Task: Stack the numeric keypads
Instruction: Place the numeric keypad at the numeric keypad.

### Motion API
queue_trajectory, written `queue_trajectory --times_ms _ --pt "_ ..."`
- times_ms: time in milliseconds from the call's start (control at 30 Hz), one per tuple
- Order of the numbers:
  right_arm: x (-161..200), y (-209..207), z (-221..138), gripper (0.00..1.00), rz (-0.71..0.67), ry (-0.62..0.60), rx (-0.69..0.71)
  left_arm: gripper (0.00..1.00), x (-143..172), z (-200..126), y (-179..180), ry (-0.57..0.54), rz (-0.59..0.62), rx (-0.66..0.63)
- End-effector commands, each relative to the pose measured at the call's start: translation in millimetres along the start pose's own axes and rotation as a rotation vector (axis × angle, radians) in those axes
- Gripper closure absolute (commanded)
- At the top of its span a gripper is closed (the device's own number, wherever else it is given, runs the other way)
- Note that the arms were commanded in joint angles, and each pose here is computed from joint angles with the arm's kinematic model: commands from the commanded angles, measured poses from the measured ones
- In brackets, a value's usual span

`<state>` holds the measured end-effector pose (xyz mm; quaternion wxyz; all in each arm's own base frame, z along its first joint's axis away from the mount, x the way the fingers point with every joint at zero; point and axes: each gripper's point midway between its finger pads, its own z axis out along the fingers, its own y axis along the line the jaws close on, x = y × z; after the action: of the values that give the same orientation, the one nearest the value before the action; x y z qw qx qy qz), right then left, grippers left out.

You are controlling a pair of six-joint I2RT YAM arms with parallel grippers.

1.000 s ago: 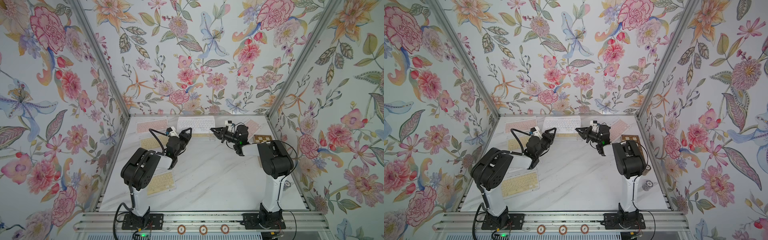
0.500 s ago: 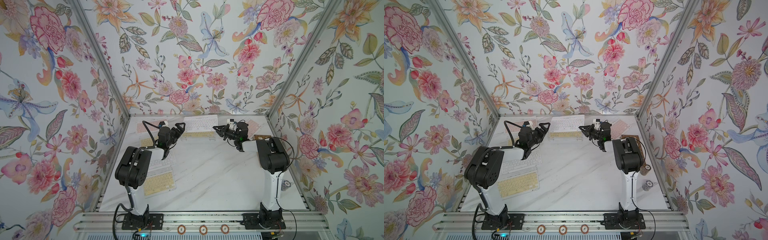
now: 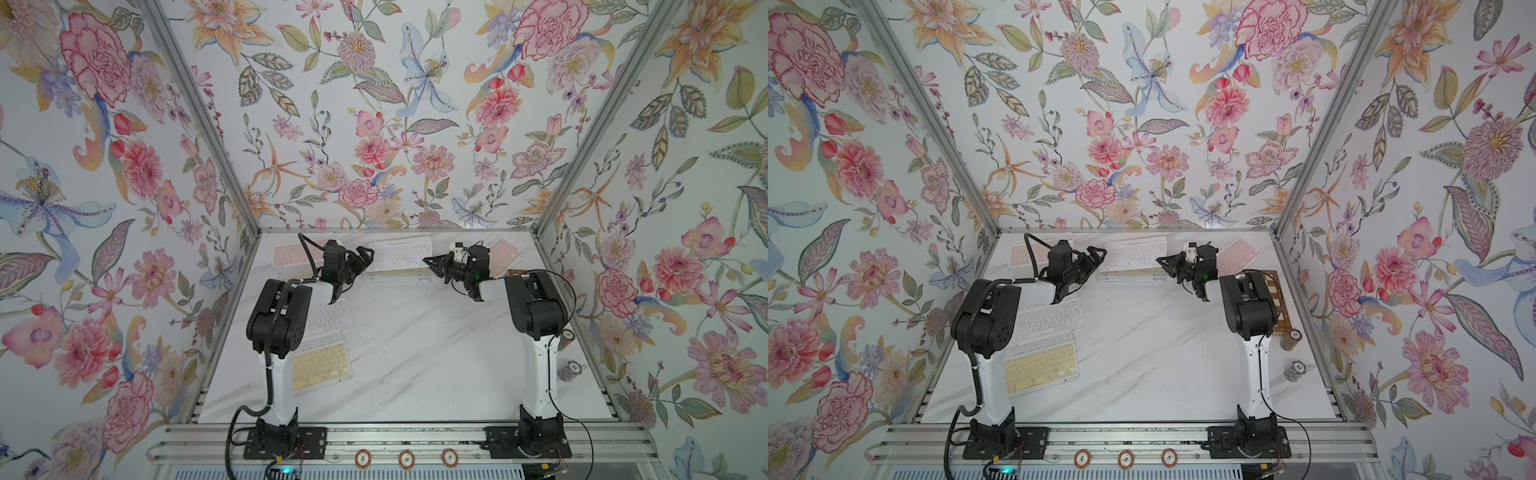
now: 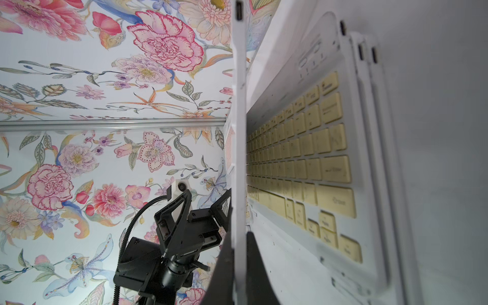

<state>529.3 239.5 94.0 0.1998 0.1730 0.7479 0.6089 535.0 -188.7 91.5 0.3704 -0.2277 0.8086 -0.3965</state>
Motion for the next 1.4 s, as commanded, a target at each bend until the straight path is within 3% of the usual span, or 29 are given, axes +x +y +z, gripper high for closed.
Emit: queue_trajectory --times_ms 0,467,1033,1367 --pt "-3 8 3 1.00 -0.054 0.032 -0.039 0.01 -3 5 1 0.013 0.026 -0.003" --pt "2 -6 1 0.98 -0.045 0.071 -0.027 0.01 -2 19 17 0.028 0.022 -0.036" --pt "1 -20 3 0.74 -0.065 0.084 0.060 0.00 4 20 26 0.040 0.010 -0.043" --pt "-2 -21 0 0.66 -0.152 0.087 0.185 0.01 7 20 29 0.045 0.004 -0.040"
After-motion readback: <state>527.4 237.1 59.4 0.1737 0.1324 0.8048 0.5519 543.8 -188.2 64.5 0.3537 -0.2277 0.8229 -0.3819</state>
